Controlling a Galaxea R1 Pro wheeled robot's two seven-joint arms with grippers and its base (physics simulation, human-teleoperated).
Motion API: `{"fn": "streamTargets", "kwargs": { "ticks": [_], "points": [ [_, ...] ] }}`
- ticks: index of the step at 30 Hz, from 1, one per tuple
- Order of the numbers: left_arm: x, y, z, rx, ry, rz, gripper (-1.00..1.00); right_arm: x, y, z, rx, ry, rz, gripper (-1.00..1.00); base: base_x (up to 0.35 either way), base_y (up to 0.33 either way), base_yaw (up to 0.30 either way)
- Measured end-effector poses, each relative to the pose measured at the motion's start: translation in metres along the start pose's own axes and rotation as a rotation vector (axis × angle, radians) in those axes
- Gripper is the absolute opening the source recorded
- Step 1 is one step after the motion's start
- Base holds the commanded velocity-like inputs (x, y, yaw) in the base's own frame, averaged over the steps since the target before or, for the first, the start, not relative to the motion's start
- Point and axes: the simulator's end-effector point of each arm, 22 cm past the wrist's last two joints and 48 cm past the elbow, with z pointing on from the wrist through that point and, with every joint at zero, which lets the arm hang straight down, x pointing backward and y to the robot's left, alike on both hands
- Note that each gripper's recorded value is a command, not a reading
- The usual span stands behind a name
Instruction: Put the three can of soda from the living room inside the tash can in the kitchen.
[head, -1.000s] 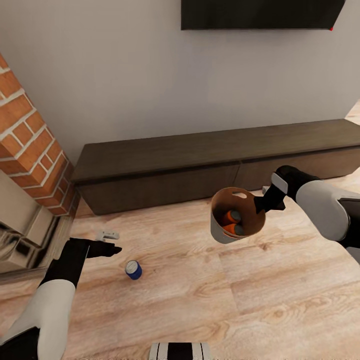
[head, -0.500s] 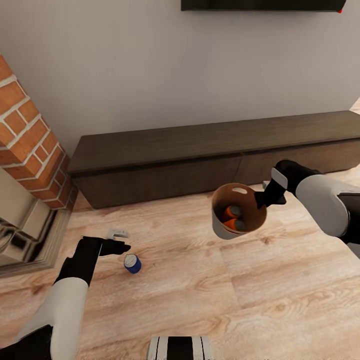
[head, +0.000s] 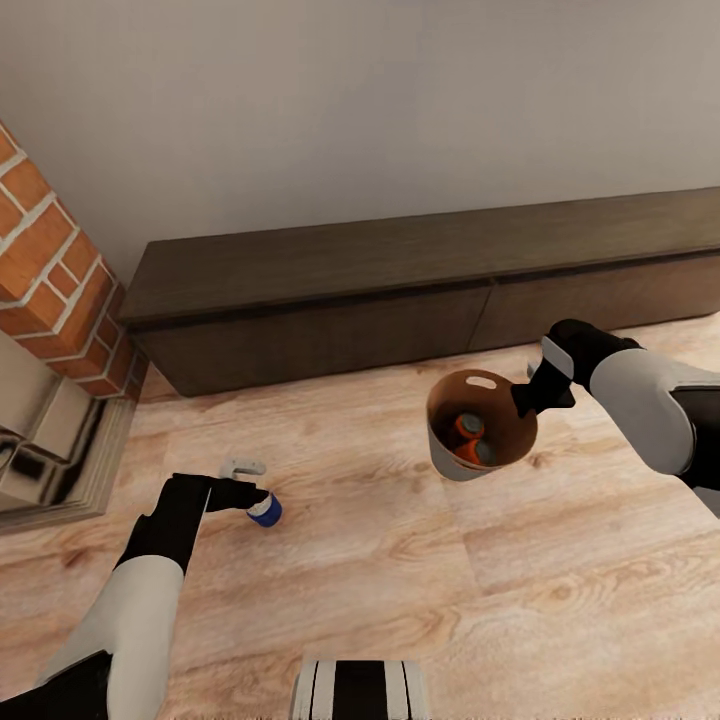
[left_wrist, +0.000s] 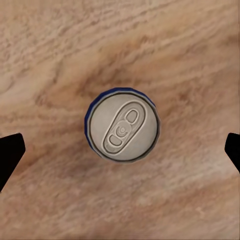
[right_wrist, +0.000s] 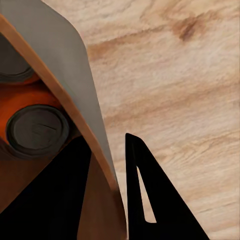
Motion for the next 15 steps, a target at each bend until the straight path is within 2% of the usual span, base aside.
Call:
{"fn": "streamTargets", "kwargs": {
  "ticks": [5, 9, 15],
  "points": [
    [0.014, 0.001, 0.013, 0.001, 0.027, -0.003, 1.0, 0.004, -0.003, 0.02, 0.024, 0.029, -0.015, -1.0, 0.0, 0.0, 0.0],
    [0.014, 0.003, 0.013, -0.004, 0.024, -0.003, 1.0, 0.005, -0.001, 0.024, 0.017, 0.034, -0.011, -1.0, 0.01, 0.0, 0.0],
    [0.017, 0.003, 0.016, -0.001, 0.03, -0.003, 1.0, 0.006, 0.0, 0.03, 0.014, 0.043, -0.01, -1.0, 0.133, -0.019, 0.0]
  ]
}}
